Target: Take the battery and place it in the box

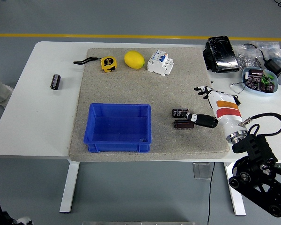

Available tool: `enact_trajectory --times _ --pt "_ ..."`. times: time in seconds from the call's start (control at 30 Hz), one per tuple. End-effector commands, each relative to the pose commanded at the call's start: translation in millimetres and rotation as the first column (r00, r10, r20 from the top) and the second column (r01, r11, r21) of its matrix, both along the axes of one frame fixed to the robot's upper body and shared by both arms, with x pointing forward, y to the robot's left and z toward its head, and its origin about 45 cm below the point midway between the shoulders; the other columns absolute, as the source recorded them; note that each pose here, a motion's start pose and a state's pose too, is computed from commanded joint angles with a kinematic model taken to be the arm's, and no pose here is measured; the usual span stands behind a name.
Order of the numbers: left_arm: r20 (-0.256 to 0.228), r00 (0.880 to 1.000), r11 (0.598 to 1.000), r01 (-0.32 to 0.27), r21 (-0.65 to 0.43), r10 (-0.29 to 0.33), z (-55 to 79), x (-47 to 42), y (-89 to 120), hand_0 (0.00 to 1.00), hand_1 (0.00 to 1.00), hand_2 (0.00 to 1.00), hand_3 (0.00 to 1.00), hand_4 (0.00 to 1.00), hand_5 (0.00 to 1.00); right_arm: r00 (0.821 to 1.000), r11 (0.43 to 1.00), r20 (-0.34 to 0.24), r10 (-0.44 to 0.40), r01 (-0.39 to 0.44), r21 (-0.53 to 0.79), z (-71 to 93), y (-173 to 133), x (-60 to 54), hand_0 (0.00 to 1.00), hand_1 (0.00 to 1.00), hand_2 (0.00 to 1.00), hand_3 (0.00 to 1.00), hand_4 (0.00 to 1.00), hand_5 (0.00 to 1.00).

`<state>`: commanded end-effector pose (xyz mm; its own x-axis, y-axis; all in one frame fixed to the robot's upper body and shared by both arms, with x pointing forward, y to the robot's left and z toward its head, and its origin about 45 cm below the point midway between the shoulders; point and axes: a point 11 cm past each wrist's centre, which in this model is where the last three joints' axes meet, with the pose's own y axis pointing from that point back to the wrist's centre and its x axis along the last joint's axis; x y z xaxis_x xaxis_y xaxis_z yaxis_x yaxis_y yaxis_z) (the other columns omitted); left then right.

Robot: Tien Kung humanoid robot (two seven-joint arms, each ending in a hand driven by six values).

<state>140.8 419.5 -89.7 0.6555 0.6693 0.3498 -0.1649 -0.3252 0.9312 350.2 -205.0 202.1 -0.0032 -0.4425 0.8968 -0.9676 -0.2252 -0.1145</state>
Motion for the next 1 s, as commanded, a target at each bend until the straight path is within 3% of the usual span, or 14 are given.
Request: enact_trajectory --times 0.13,0.23,0.27,0.43,0.47,1.0 --pt "0.001 1.0 1.0 0.0 0.003 0.0 0.4 0.4 1 0.82 0.824 0.851 0.701 0.746 0.58 0.997 0.997 0.039 0.068 -0.067 -0.039 9.7 5 1.2 0.581 0.619 0.68 0.8 0.998 0.531" --pt "0.004 1.0 1.0 0.001 0.006 -0.001 0.7 0.9 1 0.82 0.824 0.851 0.701 0.746 0.58 0.988 0.982 0.03 0.15 -0.145 -0.124 13.1 11 2.2 0.581 0.619 0.68 0.8 0.998 0.531" --pt "0.005 1.0 1.0 0.001 0.007 -0.001 0.9 1.2 2 0.805 0.816 0.84 0.695 0.744 0.583 0.985 0.975 0.029 0.169 -0.163 -0.151 14.3 12 2.6 0.532 0.597 0.652 0.744 0.998 0.499" --pt "0.013 1.0 1.0 0.003 0.01 -0.004 1.8 3.6 2 0.805 0.816 0.84 0.695 0.744 0.583 0.973 0.948 0.035 0.228 -0.214 -0.235 20.7 17 5.3 0.532 0.597 0.652 0.744 0.998 0.499" --pt "0.014 1.0 1.0 0.004 0.011 -0.004 2.0 4.1 2 0.8 0.812 0.836 0.69 0.741 0.583 0.971 0.943 0.033 0.237 -0.221 -0.249 21.4 18 5.6 0.502 0.578 0.631 0.706 0.998 0.474" --pt "0.026 1.0 1.0 0.008 0.017 -0.008 3.6 7.9 4 0.79 0.803 0.832 0.675 0.729 0.575 0.965 0.912 0.015 0.263 -0.243 -0.329 24.0 19 12.1 0.497 0.569 0.619 0.705 0.998 0.456"
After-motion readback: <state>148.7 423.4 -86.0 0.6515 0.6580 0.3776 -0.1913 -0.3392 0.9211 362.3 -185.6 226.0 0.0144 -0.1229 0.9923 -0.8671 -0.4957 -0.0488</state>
